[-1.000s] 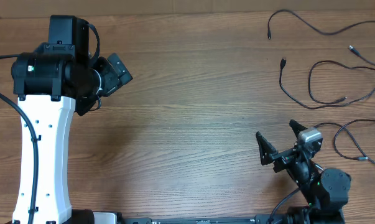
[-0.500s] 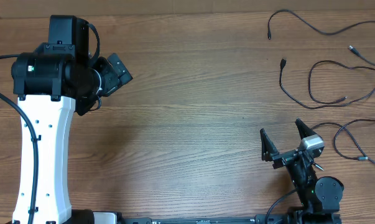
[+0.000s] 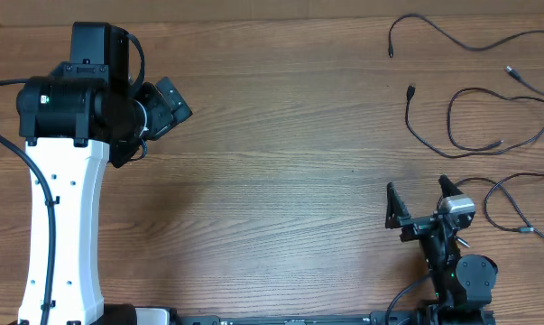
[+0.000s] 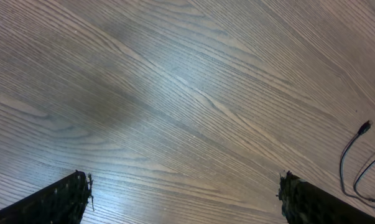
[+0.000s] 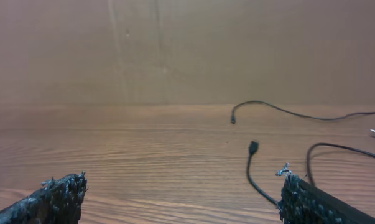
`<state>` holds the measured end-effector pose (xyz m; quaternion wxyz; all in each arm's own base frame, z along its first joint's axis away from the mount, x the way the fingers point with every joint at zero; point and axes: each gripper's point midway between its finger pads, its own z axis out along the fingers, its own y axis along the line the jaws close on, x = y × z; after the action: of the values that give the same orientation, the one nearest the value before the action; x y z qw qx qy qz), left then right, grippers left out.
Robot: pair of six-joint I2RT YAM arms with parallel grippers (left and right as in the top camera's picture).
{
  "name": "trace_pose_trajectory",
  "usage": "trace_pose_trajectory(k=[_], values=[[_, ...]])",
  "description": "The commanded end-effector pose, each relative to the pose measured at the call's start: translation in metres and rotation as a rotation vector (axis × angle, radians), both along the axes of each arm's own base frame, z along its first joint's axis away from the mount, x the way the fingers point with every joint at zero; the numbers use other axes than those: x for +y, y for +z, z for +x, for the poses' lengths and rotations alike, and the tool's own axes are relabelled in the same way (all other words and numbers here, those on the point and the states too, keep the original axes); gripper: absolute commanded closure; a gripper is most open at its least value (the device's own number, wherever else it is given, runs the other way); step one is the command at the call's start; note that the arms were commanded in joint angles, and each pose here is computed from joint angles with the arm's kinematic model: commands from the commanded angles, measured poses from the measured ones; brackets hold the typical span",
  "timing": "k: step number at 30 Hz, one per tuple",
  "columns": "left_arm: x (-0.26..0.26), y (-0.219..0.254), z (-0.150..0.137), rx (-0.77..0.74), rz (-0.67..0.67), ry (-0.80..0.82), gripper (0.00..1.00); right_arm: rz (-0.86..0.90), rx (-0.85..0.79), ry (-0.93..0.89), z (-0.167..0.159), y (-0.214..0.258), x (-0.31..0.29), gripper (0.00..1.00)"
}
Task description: Untangle cables
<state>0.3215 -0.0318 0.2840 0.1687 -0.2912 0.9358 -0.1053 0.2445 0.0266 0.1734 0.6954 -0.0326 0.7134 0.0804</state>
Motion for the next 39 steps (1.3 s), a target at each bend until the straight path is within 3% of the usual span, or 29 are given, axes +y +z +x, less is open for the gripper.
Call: trace_pose_trajectory(k=[1, 8, 17, 39], values=[[0.0013, 0.0110, -0.0017, -0.040, 0.014, -0.015, 0.01, -0.002, 0.022, -0.061, 0.0023, -0.0077, -0.0108, 0.00], [0.0012, 0.0112, -0.0016, -0.040, 0.014, -0.015, 0.01, -0.008, 0.003, -0.092, 0.0015, -0.0036, -0.0161, 0.00], [0.0012, 0.0110, -0.0017, -0.040, 0.014, -0.015, 0.00, -0.202, -0.024, -0.053, 0.0010, -0.0035, -0.0077, 0.00], [0.0012, 0.0110, -0.0017, -0.040, 0.014, -0.015, 0.01, -0.100, -0.005, -0.087, 0.0014, -0.0043, -0.0132, 0.00]])
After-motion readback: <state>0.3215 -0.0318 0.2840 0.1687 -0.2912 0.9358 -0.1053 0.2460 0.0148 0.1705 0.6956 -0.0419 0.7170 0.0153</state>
